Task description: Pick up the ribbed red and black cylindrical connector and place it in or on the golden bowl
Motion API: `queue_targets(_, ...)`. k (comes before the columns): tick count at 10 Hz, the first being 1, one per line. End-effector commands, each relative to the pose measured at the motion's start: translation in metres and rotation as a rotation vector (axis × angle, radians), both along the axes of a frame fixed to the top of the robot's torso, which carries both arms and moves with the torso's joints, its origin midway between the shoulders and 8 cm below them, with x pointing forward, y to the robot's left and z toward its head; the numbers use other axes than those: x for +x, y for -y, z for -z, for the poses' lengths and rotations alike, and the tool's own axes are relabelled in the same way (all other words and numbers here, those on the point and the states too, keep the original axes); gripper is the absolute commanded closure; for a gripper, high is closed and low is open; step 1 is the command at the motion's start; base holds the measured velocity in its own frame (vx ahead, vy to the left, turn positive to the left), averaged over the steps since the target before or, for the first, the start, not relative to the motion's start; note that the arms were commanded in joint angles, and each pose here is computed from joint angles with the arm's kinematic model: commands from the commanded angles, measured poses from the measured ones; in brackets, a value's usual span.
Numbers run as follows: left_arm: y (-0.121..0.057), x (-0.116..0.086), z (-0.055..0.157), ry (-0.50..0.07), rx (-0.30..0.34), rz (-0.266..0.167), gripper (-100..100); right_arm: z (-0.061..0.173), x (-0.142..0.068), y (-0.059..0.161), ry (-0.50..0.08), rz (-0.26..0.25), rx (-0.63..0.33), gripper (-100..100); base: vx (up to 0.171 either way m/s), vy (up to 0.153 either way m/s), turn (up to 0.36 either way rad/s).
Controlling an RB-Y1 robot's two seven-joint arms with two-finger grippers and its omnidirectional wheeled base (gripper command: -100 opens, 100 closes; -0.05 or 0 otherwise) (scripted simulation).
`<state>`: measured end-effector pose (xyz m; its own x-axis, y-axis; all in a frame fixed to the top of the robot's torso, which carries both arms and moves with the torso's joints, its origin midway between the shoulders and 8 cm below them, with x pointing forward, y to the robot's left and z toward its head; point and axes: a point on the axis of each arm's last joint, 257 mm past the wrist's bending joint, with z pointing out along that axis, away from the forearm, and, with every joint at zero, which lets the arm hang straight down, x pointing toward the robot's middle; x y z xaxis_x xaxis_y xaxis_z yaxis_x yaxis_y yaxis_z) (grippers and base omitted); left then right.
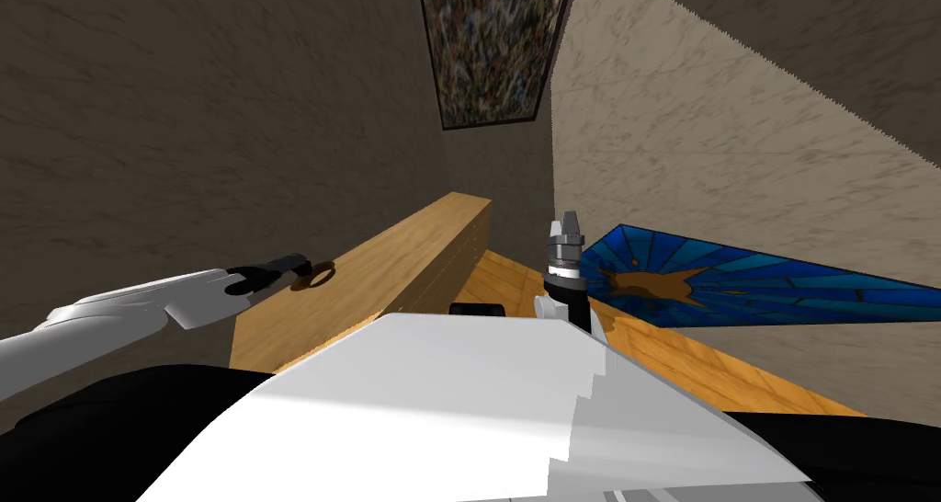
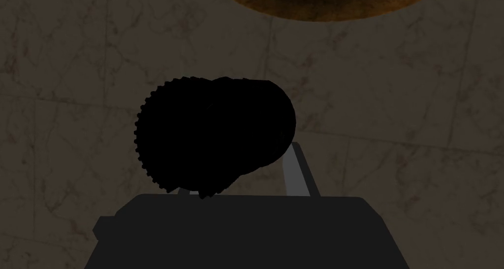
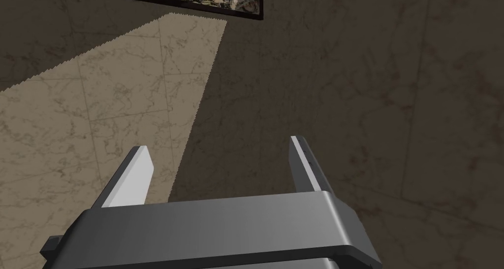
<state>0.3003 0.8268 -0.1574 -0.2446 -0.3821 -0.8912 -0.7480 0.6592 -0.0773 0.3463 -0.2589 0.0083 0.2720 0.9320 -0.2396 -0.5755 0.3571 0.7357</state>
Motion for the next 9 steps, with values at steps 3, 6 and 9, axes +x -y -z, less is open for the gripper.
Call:
queue_targets(3, -0.007, -0.023, 0.015, -0.036, -0.048, -0.049, 100, 0.000, 0.000, 0.000, 0.000, 0.000, 0.000, 0, -0.085, 0.103, -0.225)
queue_targets(6, -0.011, -0.039, 0.024, -0.058, -0.078, -0.081, 100, 0.000, 0.000, 0.000, 0.000, 0.000, 0.000, 0, -0.085, 0.074, -0.137)
queue_targets(9, -0.015, -0.053, 0.031, -0.075, -0.103, -0.111, 100, 0.000, 0.000, 0.000, 0.000, 0.000, 0.000, 0, -0.058, 0.054, -0.129)
